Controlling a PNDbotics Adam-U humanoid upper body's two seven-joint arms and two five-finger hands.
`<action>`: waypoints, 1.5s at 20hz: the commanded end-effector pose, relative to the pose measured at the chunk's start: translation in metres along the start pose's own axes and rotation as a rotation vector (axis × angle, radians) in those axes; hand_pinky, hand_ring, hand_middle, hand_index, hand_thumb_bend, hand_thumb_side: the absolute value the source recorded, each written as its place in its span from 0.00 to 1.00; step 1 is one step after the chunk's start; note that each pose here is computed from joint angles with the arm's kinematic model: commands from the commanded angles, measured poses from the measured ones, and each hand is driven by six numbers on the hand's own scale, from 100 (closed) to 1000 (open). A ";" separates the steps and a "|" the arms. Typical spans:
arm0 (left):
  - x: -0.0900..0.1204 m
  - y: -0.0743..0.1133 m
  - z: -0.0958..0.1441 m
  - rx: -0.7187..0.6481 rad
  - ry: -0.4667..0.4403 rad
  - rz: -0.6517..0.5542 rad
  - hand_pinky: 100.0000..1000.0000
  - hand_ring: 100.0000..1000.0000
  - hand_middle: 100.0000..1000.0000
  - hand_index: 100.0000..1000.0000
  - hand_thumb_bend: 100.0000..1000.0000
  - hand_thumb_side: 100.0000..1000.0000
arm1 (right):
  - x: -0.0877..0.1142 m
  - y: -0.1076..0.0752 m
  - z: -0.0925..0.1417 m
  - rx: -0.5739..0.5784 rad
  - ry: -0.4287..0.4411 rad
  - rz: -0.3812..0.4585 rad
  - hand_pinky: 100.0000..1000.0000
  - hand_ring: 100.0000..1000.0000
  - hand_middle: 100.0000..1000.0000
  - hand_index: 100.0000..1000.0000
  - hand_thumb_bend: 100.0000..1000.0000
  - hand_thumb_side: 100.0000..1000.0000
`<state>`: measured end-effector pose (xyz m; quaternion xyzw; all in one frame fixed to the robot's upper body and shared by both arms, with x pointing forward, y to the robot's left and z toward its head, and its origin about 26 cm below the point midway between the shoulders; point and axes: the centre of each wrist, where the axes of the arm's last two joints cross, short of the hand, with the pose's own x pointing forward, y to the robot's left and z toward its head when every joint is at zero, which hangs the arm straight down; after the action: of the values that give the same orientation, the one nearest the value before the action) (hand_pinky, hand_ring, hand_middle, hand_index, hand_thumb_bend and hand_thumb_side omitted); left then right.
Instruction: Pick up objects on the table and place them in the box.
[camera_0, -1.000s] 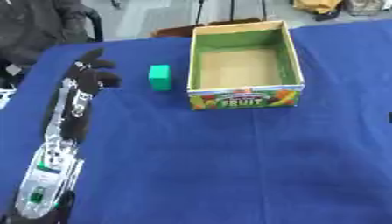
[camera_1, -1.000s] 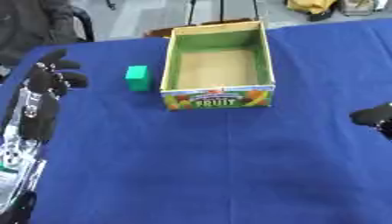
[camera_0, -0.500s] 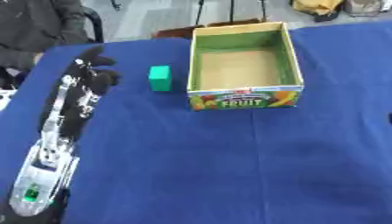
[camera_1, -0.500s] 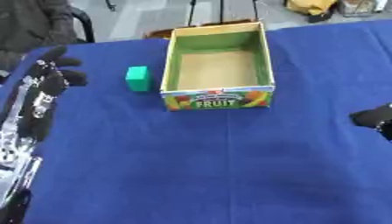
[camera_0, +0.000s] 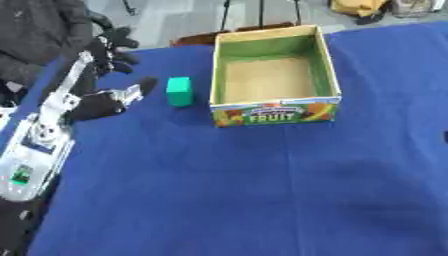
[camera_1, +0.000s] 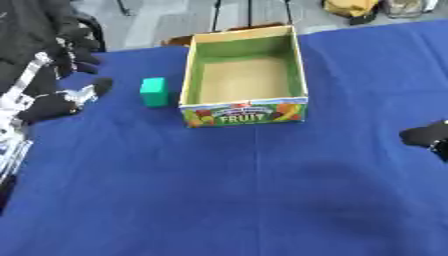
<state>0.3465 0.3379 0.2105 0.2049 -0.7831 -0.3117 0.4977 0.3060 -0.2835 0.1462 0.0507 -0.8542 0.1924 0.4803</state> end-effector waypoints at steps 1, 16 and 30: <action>0.001 0.024 -0.012 -0.076 0.071 -0.151 0.73 0.74 0.78 0.93 0.53 0.21 | 0.009 -0.004 -0.002 0.016 -0.022 0.030 0.72 0.66 0.46 0.50 0.00 0.84; -0.032 0.076 -0.059 -0.231 0.336 -0.400 0.73 0.73 0.76 0.91 0.55 0.17 | 0.011 0.001 -0.007 0.057 -0.030 0.029 0.72 0.66 0.46 0.50 0.00 0.86; -0.084 0.044 -0.068 -0.269 0.294 -0.589 0.73 0.73 0.76 0.90 0.56 0.14 | 0.011 0.002 -0.008 0.061 -0.032 0.025 0.72 0.66 0.46 0.50 0.00 0.86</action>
<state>0.4434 0.3967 0.1914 0.3773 -0.5591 -0.5072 0.5365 0.3078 -0.2767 0.1482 0.0626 -0.8507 0.2102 0.4777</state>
